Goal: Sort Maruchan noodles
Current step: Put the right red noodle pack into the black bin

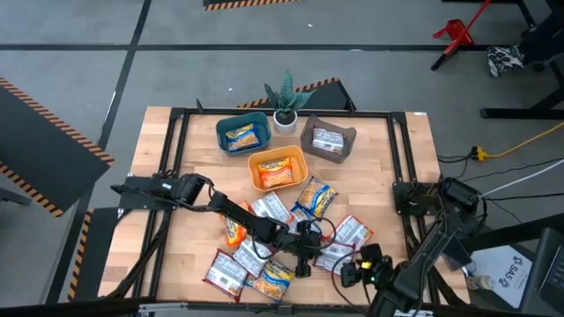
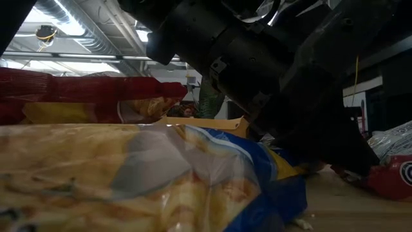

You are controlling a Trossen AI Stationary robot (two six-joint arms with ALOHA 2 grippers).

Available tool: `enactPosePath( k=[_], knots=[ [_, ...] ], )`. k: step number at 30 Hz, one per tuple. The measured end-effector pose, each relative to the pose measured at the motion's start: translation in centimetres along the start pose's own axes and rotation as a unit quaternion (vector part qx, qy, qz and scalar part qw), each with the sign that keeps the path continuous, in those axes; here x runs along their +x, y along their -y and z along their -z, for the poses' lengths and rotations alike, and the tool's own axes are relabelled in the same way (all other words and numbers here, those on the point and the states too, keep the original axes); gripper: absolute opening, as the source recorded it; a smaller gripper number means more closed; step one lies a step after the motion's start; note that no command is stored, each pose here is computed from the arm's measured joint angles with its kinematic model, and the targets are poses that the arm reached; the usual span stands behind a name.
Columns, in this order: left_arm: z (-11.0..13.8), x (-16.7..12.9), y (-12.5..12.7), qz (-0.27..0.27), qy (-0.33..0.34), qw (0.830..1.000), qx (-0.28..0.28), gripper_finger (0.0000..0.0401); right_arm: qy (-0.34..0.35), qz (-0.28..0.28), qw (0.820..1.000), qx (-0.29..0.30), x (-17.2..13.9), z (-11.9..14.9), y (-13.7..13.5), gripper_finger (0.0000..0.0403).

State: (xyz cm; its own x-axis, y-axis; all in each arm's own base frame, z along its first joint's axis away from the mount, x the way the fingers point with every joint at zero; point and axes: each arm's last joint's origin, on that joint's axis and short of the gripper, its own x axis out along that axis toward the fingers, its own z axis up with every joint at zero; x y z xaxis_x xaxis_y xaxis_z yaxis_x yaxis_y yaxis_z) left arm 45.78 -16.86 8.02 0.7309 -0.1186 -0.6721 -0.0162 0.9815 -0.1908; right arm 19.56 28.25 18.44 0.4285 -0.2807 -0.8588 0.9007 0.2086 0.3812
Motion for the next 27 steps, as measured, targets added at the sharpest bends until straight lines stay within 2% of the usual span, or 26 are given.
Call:
enactPosePath(
  k=[4, 12, 18, 22, 27],
  knots=[
    [0.0, 0.0, 0.0, 0.000, 0.000, 1.000, -0.001, 0.0000, -0.007, -0.008, 1.000, 0.008, 0.8, 0.8, -0.2, 0.0230],
    [0.0, 0.0, 0.0, -0.001, 0.001, 1.000, 0.000, 0.0000, 0.029, -0.016, 0.999, 0.029, 3.8, 0.6, -1.5, 0.0230],
    [0.0, 0.0, 0.1, 0.000, 0.002, 1.000, 0.002, 0.0000, 0.068, -0.041, 0.996, 0.046, 4.8, -0.6, -2.7, 0.0230],
    [0.0, 0.0, 0.2, 0.002, 0.005, 1.000, 0.002, 0.0000, 0.060, -0.021, 0.997, 0.052, 5.3, -1.2, -3.1, 0.0228],
    [-0.1, -0.1, 0.3, 0.005, 0.010, 1.000, 0.009, 0.0000, 0.067, -0.021, 0.996, 0.050, 5.4, -1.3, -3.1, 0.0185]
  ],
)
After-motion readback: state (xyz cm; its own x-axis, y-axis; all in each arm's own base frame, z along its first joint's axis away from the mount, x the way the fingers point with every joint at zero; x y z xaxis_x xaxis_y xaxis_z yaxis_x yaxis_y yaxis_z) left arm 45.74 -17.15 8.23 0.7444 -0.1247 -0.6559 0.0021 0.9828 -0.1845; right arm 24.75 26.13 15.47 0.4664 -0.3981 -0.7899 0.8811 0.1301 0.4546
